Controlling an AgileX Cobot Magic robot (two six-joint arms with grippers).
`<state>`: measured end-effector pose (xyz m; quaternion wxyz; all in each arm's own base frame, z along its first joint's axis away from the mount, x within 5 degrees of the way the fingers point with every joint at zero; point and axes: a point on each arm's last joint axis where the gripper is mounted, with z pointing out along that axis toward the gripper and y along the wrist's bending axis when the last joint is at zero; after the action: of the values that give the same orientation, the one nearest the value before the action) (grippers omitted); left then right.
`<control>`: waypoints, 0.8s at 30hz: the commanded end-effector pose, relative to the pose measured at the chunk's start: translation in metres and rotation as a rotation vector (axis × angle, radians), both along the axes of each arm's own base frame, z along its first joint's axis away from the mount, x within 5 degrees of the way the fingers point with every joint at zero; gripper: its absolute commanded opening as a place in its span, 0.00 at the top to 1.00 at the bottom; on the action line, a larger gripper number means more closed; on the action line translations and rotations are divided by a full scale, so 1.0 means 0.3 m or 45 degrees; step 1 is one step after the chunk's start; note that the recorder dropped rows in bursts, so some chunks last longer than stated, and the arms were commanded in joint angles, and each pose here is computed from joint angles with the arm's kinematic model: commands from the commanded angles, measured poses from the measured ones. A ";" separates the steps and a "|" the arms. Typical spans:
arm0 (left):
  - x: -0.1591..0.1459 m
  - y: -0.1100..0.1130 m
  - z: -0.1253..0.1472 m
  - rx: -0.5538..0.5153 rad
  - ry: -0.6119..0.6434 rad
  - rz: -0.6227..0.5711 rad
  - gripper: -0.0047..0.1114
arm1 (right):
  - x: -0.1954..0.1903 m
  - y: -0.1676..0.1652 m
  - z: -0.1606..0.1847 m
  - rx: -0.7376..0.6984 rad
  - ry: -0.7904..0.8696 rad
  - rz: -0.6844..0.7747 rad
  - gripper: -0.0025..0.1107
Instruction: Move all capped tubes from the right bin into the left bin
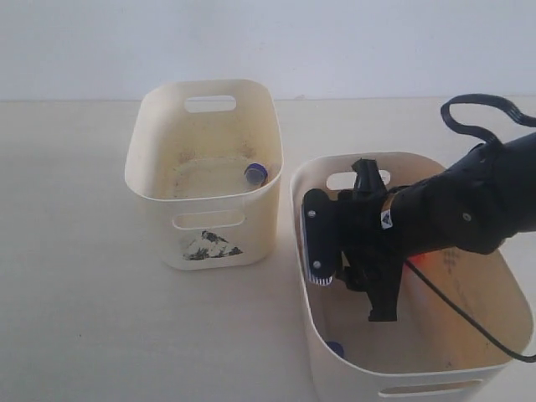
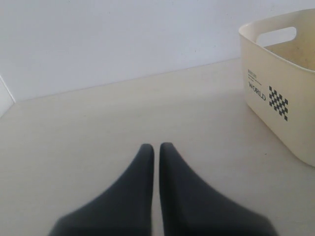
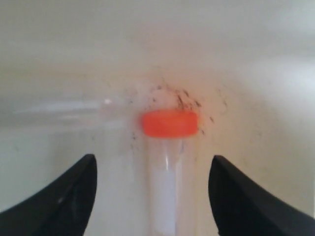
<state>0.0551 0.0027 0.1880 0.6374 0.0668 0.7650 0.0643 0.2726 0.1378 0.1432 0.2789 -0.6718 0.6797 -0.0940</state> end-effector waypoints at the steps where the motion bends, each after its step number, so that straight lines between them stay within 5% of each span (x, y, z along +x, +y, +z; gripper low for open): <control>1: 0.000 -0.001 0.007 -0.022 -0.015 -0.002 0.92 | 0.022 -0.061 -0.002 0.028 0.022 -0.135 0.43; 24: 0.000 -0.001 0.007 -0.022 -0.015 -0.002 0.92 | 0.041 -0.060 -0.012 0.031 -0.041 -0.094 0.43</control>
<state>0.0551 0.0027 0.1880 0.6374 0.0668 0.7650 0.0643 0.2835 0.1214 0.1378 0.2815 -0.6447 0.7034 -0.1015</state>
